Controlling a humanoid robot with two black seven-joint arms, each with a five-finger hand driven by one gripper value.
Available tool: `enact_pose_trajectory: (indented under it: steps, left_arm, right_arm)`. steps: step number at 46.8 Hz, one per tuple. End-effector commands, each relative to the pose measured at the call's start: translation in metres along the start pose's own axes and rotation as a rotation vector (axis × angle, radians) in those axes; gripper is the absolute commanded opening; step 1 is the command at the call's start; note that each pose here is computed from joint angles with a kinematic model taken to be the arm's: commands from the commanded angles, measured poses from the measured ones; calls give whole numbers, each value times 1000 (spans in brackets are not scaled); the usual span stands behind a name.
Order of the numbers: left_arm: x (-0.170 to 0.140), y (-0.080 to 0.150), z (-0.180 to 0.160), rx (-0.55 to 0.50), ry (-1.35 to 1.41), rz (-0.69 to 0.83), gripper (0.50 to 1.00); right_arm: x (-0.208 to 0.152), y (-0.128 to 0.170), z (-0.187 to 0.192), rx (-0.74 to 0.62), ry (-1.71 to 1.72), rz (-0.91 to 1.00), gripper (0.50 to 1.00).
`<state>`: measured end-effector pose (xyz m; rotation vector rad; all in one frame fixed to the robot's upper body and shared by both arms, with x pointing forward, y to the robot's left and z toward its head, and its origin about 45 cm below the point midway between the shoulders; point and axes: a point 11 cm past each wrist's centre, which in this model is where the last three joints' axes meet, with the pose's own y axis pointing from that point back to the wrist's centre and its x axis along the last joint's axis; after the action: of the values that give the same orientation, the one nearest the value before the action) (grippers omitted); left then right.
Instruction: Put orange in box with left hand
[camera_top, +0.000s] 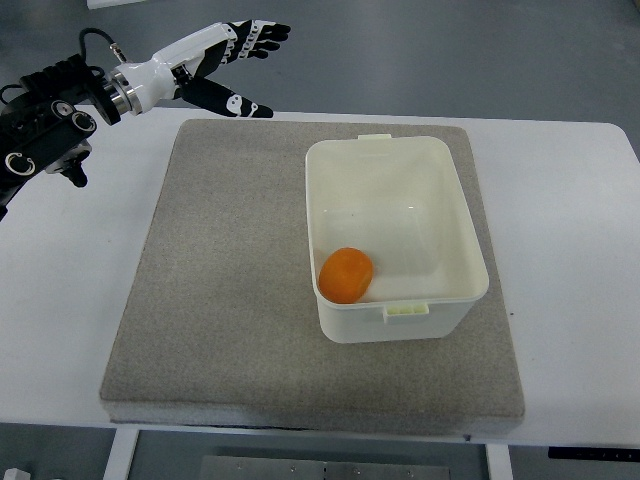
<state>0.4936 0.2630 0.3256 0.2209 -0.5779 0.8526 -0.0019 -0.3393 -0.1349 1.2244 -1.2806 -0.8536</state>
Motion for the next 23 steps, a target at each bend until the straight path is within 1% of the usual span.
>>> enact_pose_trajectory:
  steps: [1,6,12,16,23]
  left_arm:
    - [16,7,-8,19,7,89,917]
    - [40,21,-21,61,-8,223,917]
    - [56,33,-31,96,-14,294,917]
    - [67,42,-38,120,-8,345,906]
    - [85,55,-42,111,75,459,902]
  right_arm:
    - [0,0,0,0,0,0,932]
    - [0,0,0,0,0,0,932]
    - [0,0,0,0,0,0,932]
    - [0,0,0,0,0,0,932]
    - [0,0,0,0,1,0,932]
